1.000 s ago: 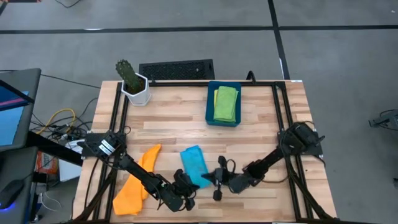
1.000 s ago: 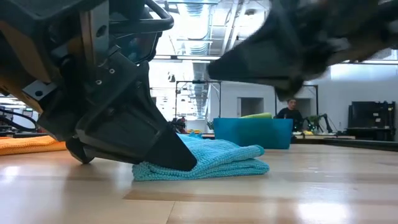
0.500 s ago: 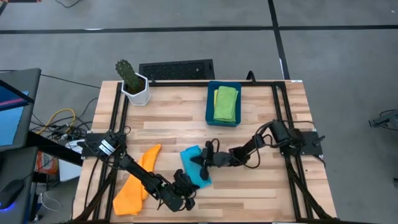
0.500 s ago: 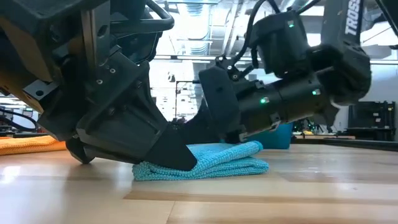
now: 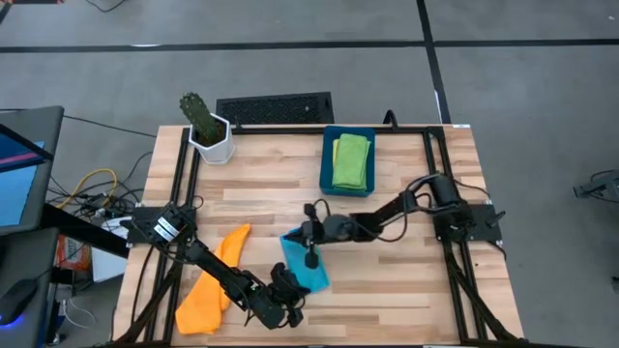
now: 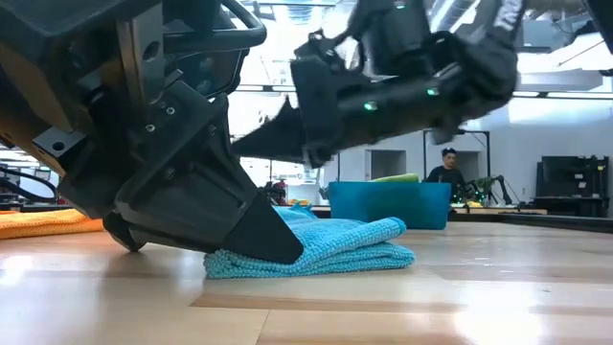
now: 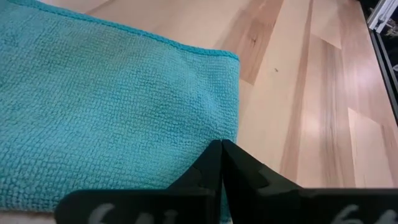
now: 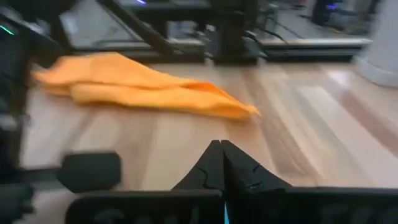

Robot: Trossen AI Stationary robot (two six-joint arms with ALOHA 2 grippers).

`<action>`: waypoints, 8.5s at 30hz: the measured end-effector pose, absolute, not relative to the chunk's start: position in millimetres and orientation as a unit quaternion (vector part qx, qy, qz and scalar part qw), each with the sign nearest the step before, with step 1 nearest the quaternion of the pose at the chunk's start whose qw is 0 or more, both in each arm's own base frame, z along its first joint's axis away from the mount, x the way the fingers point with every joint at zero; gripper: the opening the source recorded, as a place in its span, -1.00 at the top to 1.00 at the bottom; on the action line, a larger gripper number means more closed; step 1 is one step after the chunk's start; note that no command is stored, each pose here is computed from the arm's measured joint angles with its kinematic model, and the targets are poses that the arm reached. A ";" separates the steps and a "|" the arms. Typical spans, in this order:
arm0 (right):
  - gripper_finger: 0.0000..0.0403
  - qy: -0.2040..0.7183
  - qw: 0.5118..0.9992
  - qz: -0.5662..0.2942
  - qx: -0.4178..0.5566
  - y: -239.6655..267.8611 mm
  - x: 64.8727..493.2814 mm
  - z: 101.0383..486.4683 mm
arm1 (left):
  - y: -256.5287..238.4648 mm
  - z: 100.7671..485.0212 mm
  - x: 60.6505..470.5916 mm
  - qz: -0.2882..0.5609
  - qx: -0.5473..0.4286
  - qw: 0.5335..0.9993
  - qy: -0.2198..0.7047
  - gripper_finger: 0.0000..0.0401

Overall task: Fold microfiber towels
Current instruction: Fold the blue towel, then put the blue towel into the blue bin

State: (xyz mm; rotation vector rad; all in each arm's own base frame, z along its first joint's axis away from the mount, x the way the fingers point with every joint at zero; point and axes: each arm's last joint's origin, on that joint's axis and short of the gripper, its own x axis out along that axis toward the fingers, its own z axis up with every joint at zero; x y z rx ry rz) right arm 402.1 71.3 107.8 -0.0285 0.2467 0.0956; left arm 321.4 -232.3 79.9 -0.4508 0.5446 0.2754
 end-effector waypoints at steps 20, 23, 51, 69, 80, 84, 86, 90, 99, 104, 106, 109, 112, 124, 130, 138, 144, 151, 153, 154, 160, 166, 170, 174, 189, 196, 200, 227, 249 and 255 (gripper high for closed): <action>0.91 0.215 0.976 0.043 -0.003 44.1 428.9 66.1 | -232.6 80.2 321.6 0.132 -0.229 0.927 0.267 0.97; 0.94 0.193 0.981 0.027 -0.010 38.9 429.2 92.5 | -232.7 80.2 321.7 0.132 -0.231 0.927 0.267 0.97; 0.91 0.254 0.966 0.031 0.029 163.6 326.7 67.9 | -231.0 80.8 323.7 0.133 -0.223 0.930 0.259 0.97; 0.89 0.234 0.971 0.027 0.045 172.2 317.4 110.8 | -228.0 131.6 324.2 0.082 -0.256 0.931 0.248 0.97; 0.90 0.264 0.963 0.033 0.050 207.0 296.0 69.1 | -207.0 128.5 334.4 0.117 -0.224 0.933 0.256 0.97; 0.92 0.264 0.960 0.010 0.094 210.7 294.1 54.6 | -197.3 128.1 340.9 0.095 -0.198 0.936 0.276 0.97; 0.92 0.263 0.960 0.014 0.099 214.8 291.3 54.6 | -189.0 133.1 344.0 0.091 -0.180 0.938 0.283 0.97; 0.91 0.266 0.956 0.037 0.119 223.4 283.8 69.7 | -158.8 160.0 350.3 0.102 -0.116 0.948 0.279 0.97; 0.91 0.268 0.958 0.019 0.102 228.3 260.1 127.8 | -65.4 157.6 353.4 0.106 -0.083 0.931 0.340 1.00; 0.89 0.269 0.959 0.016 0.092 229.1 250.6 143.3 | -54.7 134.3 361.9 0.091 -0.091 0.938 0.323 1.00; 0.89 0.265 0.960 0.013 0.092 229.2 248.0 146.9 | -51.5 121.3 363.6 0.097 -0.084 0.933 0.337 1.00; 0.91 0.260 0.959 0.010 0.113 230.4 245.6 152.8 | -47.4 104.9 365.2 0.118 -0.108 0.922 0.352 1.00; 0.91 0.267 0.954 0.004 0.137 229.5 243.0 155.5 | -46.4 99.1 366.2 0.141 -0.147 0.914 0.351 1.00; 0.90 0.435 0.805 -0.042 0.401 190.5 254.4 157.0 | -81.9 96.2 354.1 0.272 -0.376 0.839 0.286 1.00; 0.92 0.464 0.770 -0.109 0.423 177.3 235.6 173.3 | -111.7 96.6 341.7 0.343 -0.475 0.788 0.187 1.00; 0.91 0.504 0.742 -0.167 0.410 162.0 193.7 202.0 | -127.6 119.2 342.5 0.341 -0.597 0.719 0.097 1.00; 0.71 0.482 0.732 -0.157 0.455 161.8 194.9 211.2 | -125.6 148.4 344.5 0.323 -0.599 0.730 0.066 1.00; 0.25 0.452 0.742 -0.154 0.470 166.3 209.5 203.9 | -116.5 185.2 332.8 0.309 -0.516 0.793 0.099 1.00; 0.14 0.433 0.746 -0.167 0.478 170.7 216.3 196.0 | -115.1 189.9 328.8 0.303 -0.498 0.803 0.127 1.00; 0.10 0.426 0.747 -0.177 0.479 172.4 218.9 190.4 | -115.4 190.1 328.0 0.297 -0.491 0.807 0.140 1.00; -0.03 0.398 0.730 -0.193 0.521 185.8 236.5 164.4 | -127.3 184.0 325.8 0.271 -0.442 0.836 0.179 1.00; -0.03 0.385 0.719 -0.226 0.532 191.8 253.8 150.7 | -133.2 167.3 324.2 0.284 -0.413 0.840 0.206 1.00; -0.02 0.390 0.712 -0.244 0.531 190.8 264.9 140.9 | -135.4 148.9 326.0 0.289 -0.405 0.835 0.237 1.00; -0.02 0.402 0.699 -0.260 0.531 185.3 275.4 131.2 | -140.1 136.9 327.0 0.293 -0.430 0.818 0.244 1.00; 0.17 0.421 0.654 -0.318 0.542 156.9 291.6 115.3 | -158.5 134.7 322.9 0.268 -0.451 0.817 0.239 1.00; 0.62 0.417 0.646 -0.342 0.540 134.1 299.9 113.0 | -162.8 136.9 322.2 0.258 -0.464 0.814 0.235 1.00; 0.88 0.438 0.656 -0.332 0.517 124.0 302.9 112.7 | -164.6 138.9 324.0 0.238 -0.465 0.818 0.241 1.00; 0.95 0.632 0.734 -0.161 0.189 6.1 274.9 247.3 | -141.3 244.1 287.1 0.209 -0.381 0.886 0.163 1.00; 0.95 0.702 0.692 -0.140 -0.097 -142.8 313.3 294.5 | -138.6 235.2 281.1 0.239 -0.372 0.875 0.196 1.00; 0.95 0.725 0.664 -0.136 -0.123 -175.7 322.0 271.0 | -137.6 233.6 279.8 0.247 -0.369 0.873 0.200 1.00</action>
